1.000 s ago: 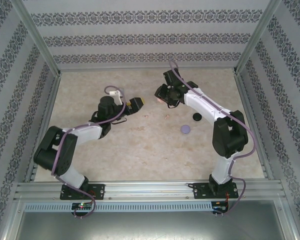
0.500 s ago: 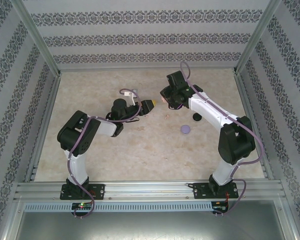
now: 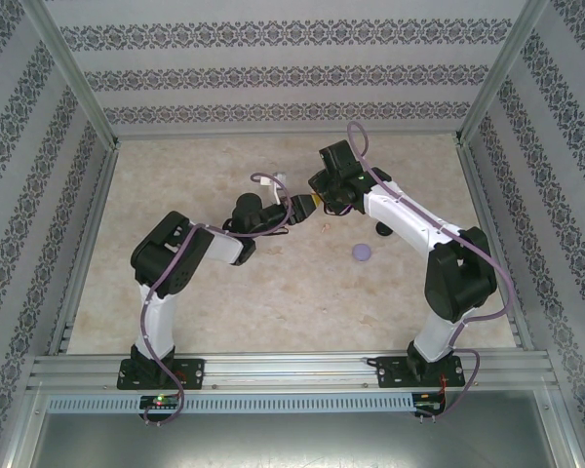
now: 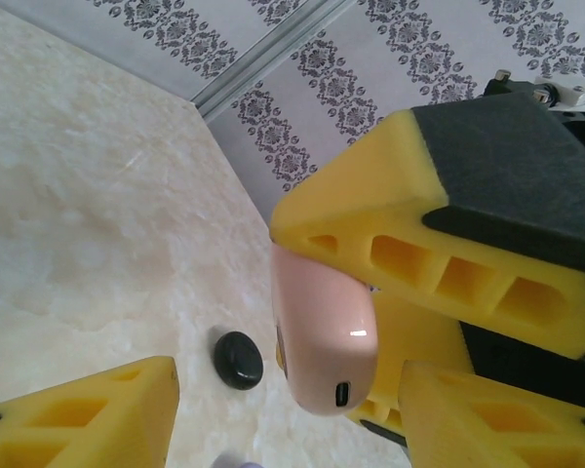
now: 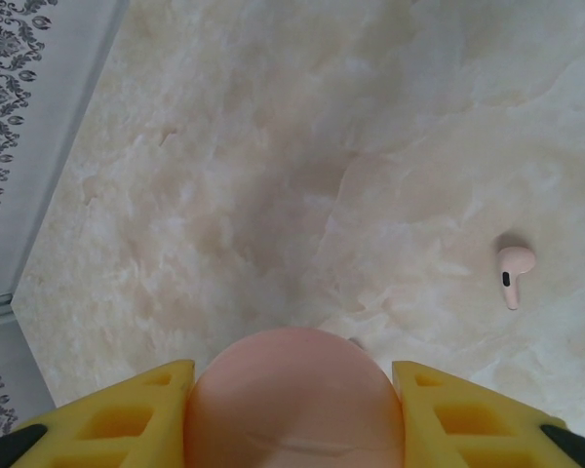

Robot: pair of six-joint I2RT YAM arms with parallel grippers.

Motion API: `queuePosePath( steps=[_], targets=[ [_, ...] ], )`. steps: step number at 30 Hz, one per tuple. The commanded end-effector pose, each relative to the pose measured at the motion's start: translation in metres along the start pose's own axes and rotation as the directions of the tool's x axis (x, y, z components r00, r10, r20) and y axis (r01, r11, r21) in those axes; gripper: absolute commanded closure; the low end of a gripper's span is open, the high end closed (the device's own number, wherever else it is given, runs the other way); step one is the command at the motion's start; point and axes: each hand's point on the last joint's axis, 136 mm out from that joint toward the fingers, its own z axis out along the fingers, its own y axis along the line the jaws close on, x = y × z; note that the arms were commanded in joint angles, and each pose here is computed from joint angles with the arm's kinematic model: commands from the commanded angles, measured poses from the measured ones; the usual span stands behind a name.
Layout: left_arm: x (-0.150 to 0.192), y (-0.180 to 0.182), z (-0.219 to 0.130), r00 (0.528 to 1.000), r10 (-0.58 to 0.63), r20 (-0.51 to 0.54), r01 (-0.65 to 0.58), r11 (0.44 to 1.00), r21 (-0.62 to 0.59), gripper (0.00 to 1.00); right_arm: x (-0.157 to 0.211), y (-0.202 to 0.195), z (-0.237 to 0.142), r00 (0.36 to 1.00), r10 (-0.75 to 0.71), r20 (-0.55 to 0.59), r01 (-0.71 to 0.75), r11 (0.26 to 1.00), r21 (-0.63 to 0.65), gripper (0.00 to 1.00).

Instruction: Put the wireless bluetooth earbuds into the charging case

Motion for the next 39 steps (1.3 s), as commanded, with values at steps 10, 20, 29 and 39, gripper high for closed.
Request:
queuePosePath(
  steps=[10,20,29,39],
  targets=[
    [-0.012,-0.010,0.014,0.997,0.005,0.075,-0.010,0.998,0.063,0.48,0.002,0.003,-0.009,1.000,0.008,0.009,-0.008,1.000,-0.023,0.67],
    [-0.013,-0.009,0.019,0.995,-0.002,0.095,-0.005,0.998,0.069,0.63,0.004,0.002,-0.006,1.000,0.010,0.006,-0.009,1.000,-0.020,0.67],
    [-0.011,-0.006,0.017,0.995,-0.009,0.099,0.003,0.998,0.065,0.82,0.002,0.003,-0.006,1.000,0.015,0.016,-0.015,1.000,-0.023,0.67],
    [-0.010,-0.007,0.018,0.995,-0.019,0.095,0.013,0.997,0.070,1.00,-0.009,0.015,-0.011,0.999,0.028,0.043,-0.024,0.997,-0.076,0.37]
  ],
)
